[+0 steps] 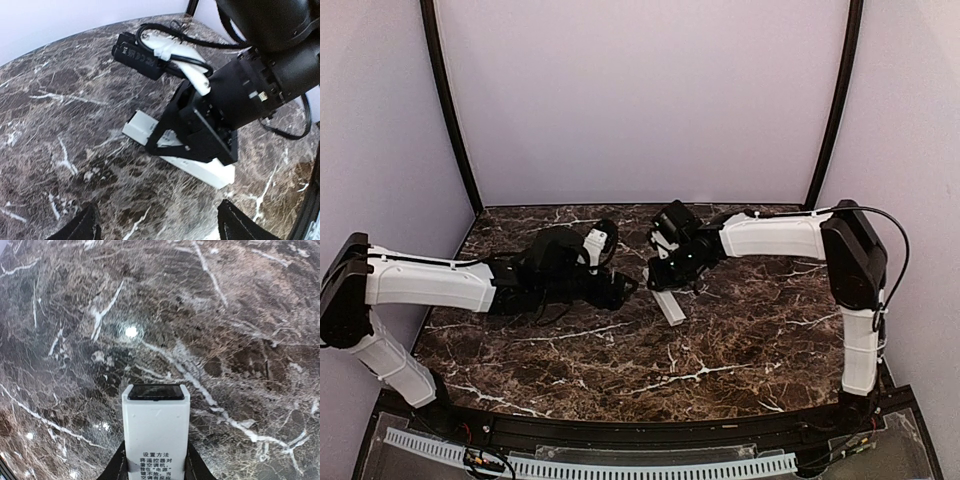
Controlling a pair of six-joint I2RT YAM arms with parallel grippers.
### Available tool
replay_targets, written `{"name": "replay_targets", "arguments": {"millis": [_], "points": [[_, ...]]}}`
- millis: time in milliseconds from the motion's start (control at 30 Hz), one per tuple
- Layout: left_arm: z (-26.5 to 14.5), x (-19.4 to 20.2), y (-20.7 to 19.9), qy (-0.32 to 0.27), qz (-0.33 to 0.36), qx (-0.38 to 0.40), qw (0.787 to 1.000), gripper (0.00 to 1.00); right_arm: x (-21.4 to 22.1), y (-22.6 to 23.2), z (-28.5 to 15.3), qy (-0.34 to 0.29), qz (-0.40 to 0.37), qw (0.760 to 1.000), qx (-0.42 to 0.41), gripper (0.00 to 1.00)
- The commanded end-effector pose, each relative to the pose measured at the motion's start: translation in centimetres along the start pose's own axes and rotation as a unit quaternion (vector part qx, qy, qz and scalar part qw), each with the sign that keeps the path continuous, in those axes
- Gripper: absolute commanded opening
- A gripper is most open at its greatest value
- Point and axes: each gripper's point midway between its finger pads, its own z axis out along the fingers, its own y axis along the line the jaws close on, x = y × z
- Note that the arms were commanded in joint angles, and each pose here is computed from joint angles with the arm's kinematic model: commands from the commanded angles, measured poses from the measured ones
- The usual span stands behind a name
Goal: Load the batteries into the remote control
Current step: Pass from the right arm to the left
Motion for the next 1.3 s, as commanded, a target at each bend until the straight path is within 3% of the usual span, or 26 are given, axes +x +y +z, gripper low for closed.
{"name": "replay_targets", "arguments": {"millis": [0, 100, 233, 367, 567, 1033, 1267], "points": [[0.9, -2.8, -2.3, -0.029, -0.082, 0.095, 0.992, 0.82, -4.6, -0.4, -3.5, -0.088, 0.042, 0.995, -0.010, 0.00], [2.8, -1.9, -2.6, -0.016, -0.148, 0.131, 0.980, 0.87, -5.7, -0.8, -4.3, -0.112, 0.050, 0.992, -0.010, 0.00], [4.8, -2.1, -3.2, -0.016, -0.180, 0.169, 0.969, 0.98, -7.0, -0.7, -5.0, -0.136, 0.052, 0.989, -0.011, 0.00], [5.0, -3.5, -4.2, -0.037, -0.173, 0.198, 0.964, 0.99, -7.4, -0.5, -5.2, -0.142, 0.052, 0.988, -0.014, 0.00], [6.3, -2.3, -3.9, -0.022, -0.197, 0.193, 0.961, 0.99, -8.2, 0.2, -5.8, -0.156, 0.052, 0.986, -0.030, 0.00], [8.5, -2.0, -3.8, -0.001, -0.220, 0.182, 0.958, 0.68, -9.0, 2.0, -6.7, -0.175, 0.054, 0.981, -0.068, 0.00], [8.8, -1.7, -3.4, 0.004, -0.230, 0.171, 0.958, 0.64, -9.2, 2.8, -6.8, -0.178, 0.047, 0.980, -0.074, 0.00]]}}
